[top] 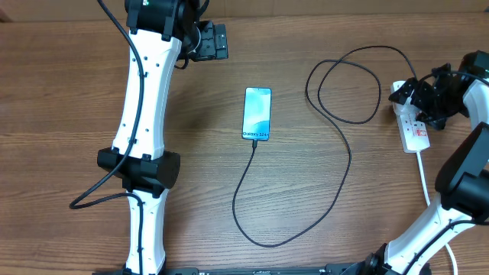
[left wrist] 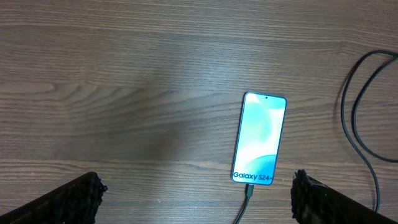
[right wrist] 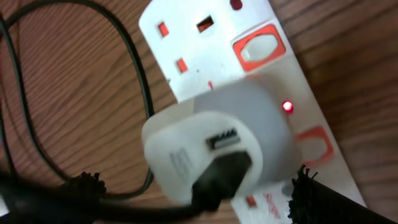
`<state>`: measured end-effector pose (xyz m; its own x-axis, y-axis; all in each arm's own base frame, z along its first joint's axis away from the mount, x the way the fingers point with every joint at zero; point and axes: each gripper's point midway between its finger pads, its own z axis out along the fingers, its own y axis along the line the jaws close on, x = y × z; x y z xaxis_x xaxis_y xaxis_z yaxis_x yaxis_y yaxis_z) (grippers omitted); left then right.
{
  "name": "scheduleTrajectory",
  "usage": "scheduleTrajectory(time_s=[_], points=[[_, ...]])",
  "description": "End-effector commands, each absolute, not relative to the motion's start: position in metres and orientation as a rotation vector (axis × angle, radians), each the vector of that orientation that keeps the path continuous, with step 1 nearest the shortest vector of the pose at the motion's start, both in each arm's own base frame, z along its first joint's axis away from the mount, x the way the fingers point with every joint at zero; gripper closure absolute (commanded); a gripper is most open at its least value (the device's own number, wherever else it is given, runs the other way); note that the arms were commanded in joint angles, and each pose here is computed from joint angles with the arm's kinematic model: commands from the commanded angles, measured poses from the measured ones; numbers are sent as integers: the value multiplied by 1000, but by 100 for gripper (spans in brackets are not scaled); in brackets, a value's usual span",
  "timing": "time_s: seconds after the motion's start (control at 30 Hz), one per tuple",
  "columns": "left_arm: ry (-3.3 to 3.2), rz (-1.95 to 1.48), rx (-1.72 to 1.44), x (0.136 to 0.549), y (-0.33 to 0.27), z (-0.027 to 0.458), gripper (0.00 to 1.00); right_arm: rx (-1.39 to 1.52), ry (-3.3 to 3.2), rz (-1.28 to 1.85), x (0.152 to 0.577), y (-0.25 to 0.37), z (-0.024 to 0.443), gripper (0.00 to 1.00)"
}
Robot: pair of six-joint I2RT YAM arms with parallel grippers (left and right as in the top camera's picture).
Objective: Plug charger to phone and switch on socket
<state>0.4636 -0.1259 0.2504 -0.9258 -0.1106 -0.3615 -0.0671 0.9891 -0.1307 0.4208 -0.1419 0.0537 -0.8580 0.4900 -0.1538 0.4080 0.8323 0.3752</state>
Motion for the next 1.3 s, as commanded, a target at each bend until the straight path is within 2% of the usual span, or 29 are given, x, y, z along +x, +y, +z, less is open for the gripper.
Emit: scheduleTrajectory(time_s=[0.0, 0.2, 0.37, 1.27], points=[[2765, -136, -99, 465, -125, 246, 0, 659, 2676, 449, 422, -143, 103, 0], [2765, -136, -99, 465, -125, 246, 0, 658, 2589, 383, 411, -142, 159, 0], [2765, -136, -99, 465, -125, 246, 0, 694, 2561, 341, 397, -140, 184, 0], [2765, -136, -99, 465, -125, 246, 0, 711, 2590, 357, 390, -136, 182, 0]])
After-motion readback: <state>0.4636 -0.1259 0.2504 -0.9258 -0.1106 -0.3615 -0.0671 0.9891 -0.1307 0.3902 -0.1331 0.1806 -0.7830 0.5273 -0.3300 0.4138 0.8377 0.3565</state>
